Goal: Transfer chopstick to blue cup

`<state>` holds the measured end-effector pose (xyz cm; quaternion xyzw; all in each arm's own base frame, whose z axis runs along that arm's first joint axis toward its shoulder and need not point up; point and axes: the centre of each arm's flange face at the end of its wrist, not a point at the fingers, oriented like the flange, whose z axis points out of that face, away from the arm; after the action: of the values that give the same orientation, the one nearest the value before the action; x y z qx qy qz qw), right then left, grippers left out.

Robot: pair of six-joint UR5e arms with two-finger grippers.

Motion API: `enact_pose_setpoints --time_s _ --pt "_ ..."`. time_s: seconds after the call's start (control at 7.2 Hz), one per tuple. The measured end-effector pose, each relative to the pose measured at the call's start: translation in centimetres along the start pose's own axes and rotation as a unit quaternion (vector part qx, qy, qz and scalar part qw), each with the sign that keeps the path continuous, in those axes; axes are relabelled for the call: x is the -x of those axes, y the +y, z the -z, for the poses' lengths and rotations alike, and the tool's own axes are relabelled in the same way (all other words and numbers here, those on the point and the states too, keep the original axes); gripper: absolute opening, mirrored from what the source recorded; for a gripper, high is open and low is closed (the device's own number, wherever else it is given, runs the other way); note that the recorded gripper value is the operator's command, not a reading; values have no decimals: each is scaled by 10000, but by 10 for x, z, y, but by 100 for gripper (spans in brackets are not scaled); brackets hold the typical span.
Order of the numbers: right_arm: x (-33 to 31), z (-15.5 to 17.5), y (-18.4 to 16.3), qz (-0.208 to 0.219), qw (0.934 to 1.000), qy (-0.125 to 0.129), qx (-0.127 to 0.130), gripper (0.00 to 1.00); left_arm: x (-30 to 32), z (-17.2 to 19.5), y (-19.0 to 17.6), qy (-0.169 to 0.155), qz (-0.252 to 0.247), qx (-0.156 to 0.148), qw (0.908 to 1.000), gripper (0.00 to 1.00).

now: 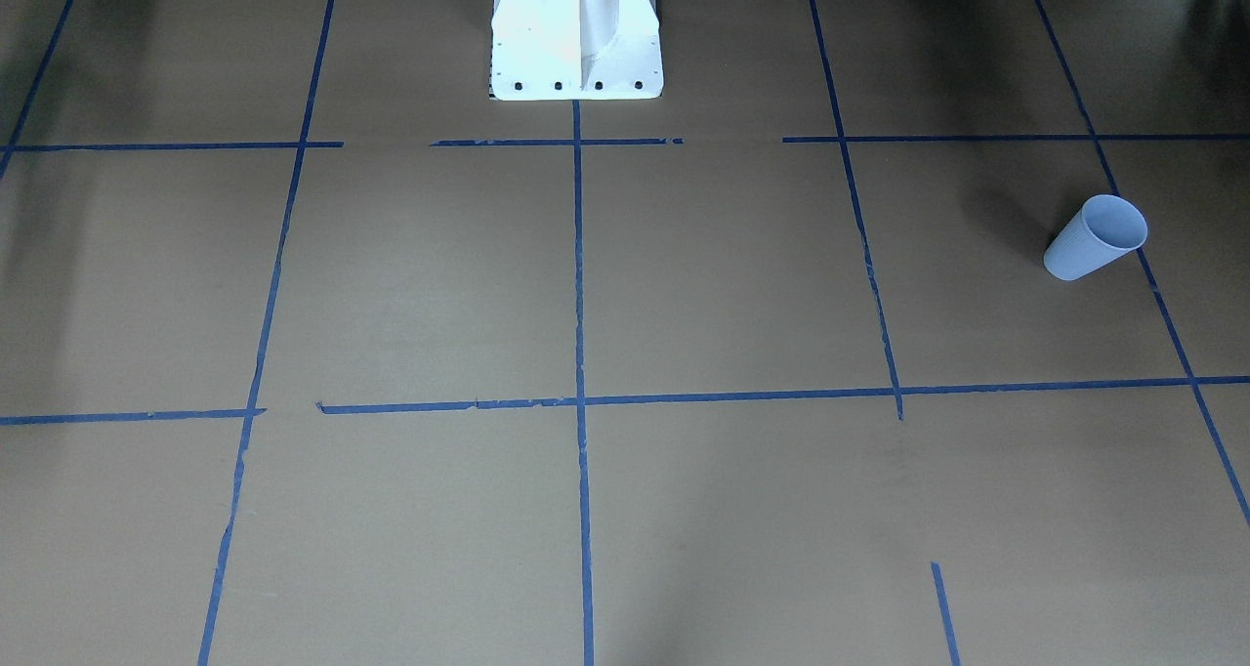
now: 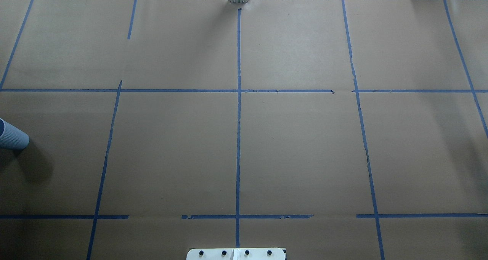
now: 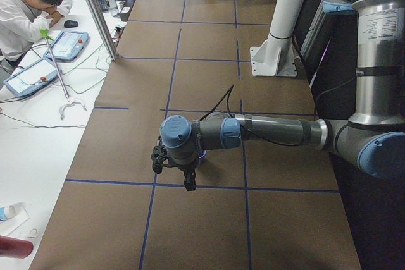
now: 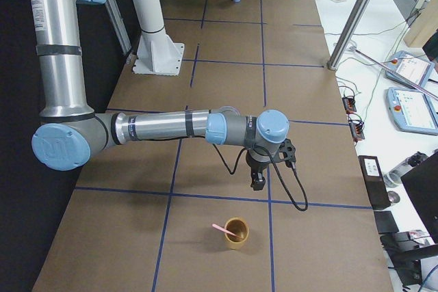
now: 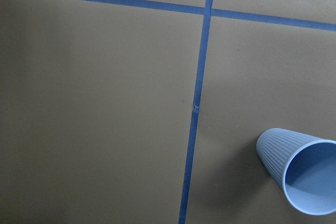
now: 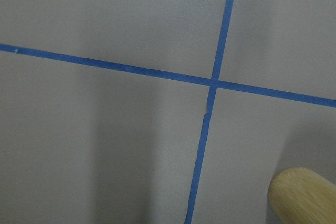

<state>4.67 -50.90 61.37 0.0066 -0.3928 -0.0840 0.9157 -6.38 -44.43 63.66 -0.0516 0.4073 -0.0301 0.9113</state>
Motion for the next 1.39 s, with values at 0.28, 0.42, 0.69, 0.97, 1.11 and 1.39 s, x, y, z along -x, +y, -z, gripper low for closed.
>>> enact_pose_setpoints --time_s 0.28,0.42,0.69,0.97,1.11,1.39 --pt "-4 -6 9 -14 10000 -23 42 100 -2 4 5 -119 -382 -59 9992 100" --pt "-7 -9 13 5 10000 -24 28 100 -3 5 7 -164 -490 -77 9986 100" --pt "-13 -18 26 74 10000 -20 -52 100 -2 5 12 -189 -572 -88 9981 100" --pt "-20 -27 42 179 9997 -24 -190 100 0 0 15 -163 -556 -50 9983 100" --pt "-20 -29 47 217 9995 -45 -232 100 0 -1 17 -151 -596 -58 9981 100" --pt "-18 -29 49 267 9992 -97 -277 100 -9 -8 17 -147 -797 -73 9967 100"
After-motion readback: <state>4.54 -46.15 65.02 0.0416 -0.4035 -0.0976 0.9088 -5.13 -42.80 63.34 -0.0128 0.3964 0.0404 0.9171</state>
